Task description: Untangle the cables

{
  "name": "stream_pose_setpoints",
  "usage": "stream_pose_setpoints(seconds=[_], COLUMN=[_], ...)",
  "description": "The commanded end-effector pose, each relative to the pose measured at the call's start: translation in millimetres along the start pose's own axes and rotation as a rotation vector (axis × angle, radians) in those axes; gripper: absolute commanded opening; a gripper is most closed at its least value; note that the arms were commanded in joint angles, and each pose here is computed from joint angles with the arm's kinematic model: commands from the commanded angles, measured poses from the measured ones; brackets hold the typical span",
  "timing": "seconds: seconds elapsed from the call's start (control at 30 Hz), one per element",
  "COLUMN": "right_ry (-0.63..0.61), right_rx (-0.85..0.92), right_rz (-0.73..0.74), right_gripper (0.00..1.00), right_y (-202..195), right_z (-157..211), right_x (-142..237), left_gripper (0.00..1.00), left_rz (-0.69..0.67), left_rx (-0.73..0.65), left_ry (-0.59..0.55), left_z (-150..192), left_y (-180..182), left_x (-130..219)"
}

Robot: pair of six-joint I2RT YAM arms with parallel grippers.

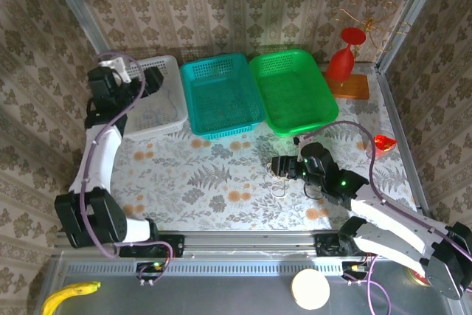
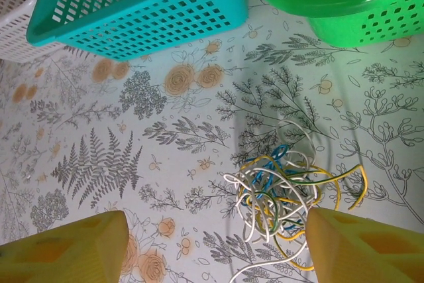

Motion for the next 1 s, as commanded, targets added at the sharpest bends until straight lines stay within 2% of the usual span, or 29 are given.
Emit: stream_pose_setpoints(seconds=[0.0,0.2,0.53,0.7,0.97], right_ry=[0.043,0.097,0.141,0.18,0.252], right_rx=[0.001,0.006,-0.106,-0.129,-0.2], right_rz=[0.04,0.101,0.136,0.116,0.009], right_gripper=[0.71,0.68,0.55,0.52,0.48], right_y=[-1,-13,-46,-49,-44], right_z=[-2,6,5,6,12], right_x=[2,-3,-10,-15,-35], left_gripper=[1.0,1.0,1.0,1.0,1.0], left_rz=[0.064,0.172,0.282,0.296,0.297], left_rx=[-0.061,-0.083,-0.14,-0.12,-0.095], left_ry=[0.064,0.157,0.293,0.311,0.31], left_z=[25,81,170,189,194], left_y=[-32,-88,-146,-153,-153], left_x=[7,15,27,25,16])
Point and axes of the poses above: each hand's point on the last joint's axis, 136 mm out from that joint toward the fingers, its own x axis back along the fingers, its own y axis along the line the jaws close on, z = x × y, the point moved 10 cm from there along x, back along the fingers, and after that the axes turned 5 degrees about -x, right-handed, at the moved point
